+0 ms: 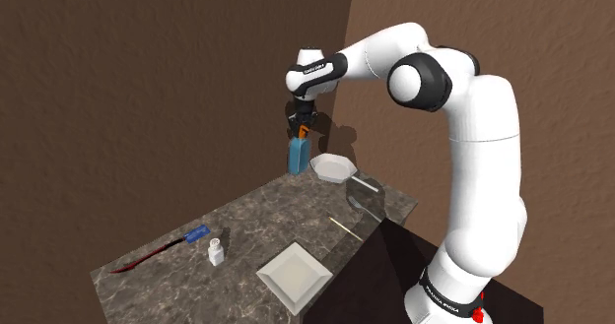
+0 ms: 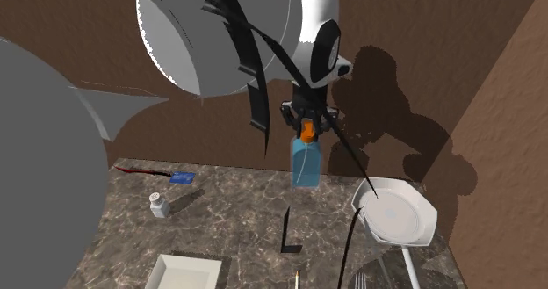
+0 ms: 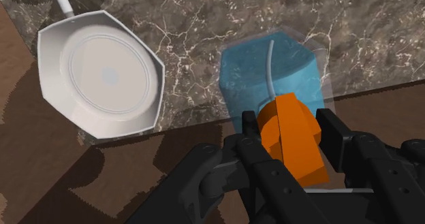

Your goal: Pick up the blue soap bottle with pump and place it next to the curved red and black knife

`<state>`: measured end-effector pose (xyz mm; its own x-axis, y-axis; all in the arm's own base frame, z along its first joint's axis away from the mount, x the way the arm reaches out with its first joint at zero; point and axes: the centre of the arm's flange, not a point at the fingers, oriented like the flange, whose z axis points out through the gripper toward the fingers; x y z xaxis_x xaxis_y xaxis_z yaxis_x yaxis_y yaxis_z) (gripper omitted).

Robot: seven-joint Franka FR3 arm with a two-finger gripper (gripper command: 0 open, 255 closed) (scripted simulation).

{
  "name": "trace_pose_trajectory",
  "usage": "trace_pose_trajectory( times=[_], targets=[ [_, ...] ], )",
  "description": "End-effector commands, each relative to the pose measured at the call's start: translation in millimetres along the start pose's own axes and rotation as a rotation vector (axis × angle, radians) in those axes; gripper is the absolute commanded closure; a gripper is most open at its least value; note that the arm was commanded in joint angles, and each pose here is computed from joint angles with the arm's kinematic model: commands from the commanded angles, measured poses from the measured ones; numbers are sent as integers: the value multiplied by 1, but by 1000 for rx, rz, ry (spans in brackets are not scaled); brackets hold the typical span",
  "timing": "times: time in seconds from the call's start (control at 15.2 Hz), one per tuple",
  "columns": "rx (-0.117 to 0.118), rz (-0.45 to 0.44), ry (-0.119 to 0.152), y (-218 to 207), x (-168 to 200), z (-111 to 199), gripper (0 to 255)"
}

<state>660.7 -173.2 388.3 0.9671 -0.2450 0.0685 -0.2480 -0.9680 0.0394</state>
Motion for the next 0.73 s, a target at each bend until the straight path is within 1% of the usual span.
trace_pose_trajectory(
  times=[0.0,0.66],
  targets=[
    [0,0,0,0,1,-11,255],
    [0,0,0,2,5,-64,255]
  ],
)
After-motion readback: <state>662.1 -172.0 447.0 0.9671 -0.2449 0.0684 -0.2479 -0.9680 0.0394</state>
